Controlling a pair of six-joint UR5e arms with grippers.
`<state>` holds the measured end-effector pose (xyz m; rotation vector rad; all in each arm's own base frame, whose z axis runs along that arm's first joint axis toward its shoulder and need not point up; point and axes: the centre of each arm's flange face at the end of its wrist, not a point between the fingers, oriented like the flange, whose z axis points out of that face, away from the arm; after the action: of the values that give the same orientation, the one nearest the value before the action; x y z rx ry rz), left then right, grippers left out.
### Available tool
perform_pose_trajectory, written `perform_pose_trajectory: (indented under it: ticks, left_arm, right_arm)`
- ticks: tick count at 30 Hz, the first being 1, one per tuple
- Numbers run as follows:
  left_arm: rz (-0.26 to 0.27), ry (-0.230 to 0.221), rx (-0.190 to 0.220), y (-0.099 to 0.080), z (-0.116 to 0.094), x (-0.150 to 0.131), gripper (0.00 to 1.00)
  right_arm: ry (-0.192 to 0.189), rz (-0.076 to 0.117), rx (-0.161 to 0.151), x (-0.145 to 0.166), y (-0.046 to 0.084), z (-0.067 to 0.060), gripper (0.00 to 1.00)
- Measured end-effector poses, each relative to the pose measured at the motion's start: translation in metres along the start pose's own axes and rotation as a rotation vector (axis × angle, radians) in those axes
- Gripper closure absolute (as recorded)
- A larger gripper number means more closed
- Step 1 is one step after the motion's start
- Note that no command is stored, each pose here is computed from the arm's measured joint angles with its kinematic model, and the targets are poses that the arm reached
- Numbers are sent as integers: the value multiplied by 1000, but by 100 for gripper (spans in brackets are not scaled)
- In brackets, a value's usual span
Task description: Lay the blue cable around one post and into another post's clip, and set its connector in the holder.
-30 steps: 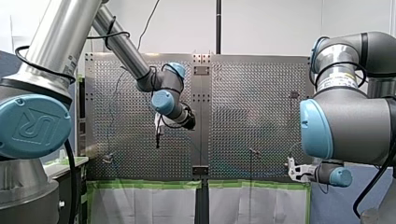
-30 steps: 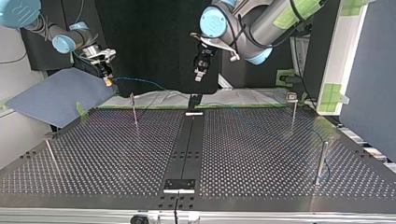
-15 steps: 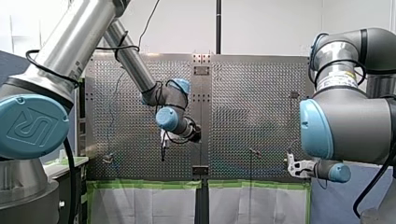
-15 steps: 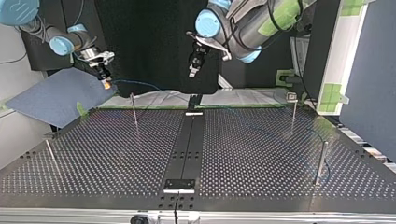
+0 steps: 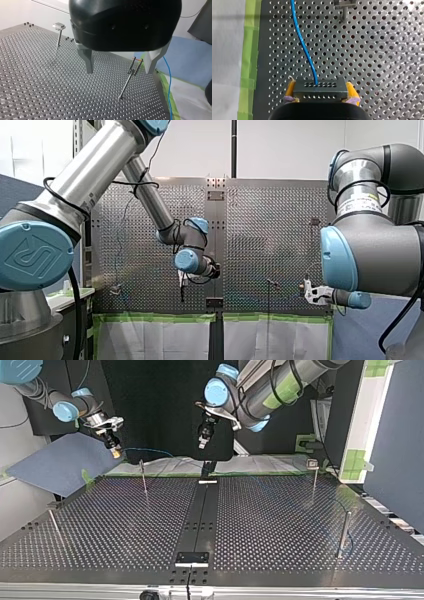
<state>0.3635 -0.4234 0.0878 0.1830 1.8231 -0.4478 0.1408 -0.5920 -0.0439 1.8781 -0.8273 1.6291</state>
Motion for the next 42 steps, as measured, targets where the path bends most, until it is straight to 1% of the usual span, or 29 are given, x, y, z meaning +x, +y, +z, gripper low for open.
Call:
perform_pose_trajectory:
  ticks: [3, 5, 7, 10, 14, 18, 23, 28, 32, 39, 42]
  left_arm:
    - [-3, -10, -4, 1, 7, 6, 0]
    - [-6, -21, -15, 3, 12, 10, 0]
    - [-8, -29, -28, 6, 16, 16, 0]
    - [-8, -36, -37, 9, 21, 25, 0]
    - [-10, -49, -34, 8, 29, 35, 0]
    - [-15, -69, -25, 5, 39, 43, 0]
    - [-23, -106, -18, 1, 56, 50, 0]
    - [-26, -123, -24, 0, 72, 58, 0]
    - [-25, -119, -37, 5, 81, 68, 0]
    - [-21, -103, -53, 13, 85, 80, 0]
    - [-17, -91, -53, 14, 88, 87, 0]
  right_arm:
    - [2, -1, 12, 0, -3, 1, 100]
    - [3, -2, 18, 1, -5, 2, 100]
    - [4, -3, 22, 2, -6, 3, 100]
    - [7, -7, 26, 5, -7, 4, 100]
    - [14, -15, 30, 13, -8, 6, 100]
    - [16, -18, 35, 16, -10, 7, 100]
    - [18, -20, 41, 16, -12, 9, 100]
    - [24, -19, 42, 16, -13, 10, 100]
    - [26, -19, 42, 17, -13, 10, 100]
    - [30, -18, 42, 17, -13, 11, 100]
    - [31, -18, 42, 17, -14, 12, 100]
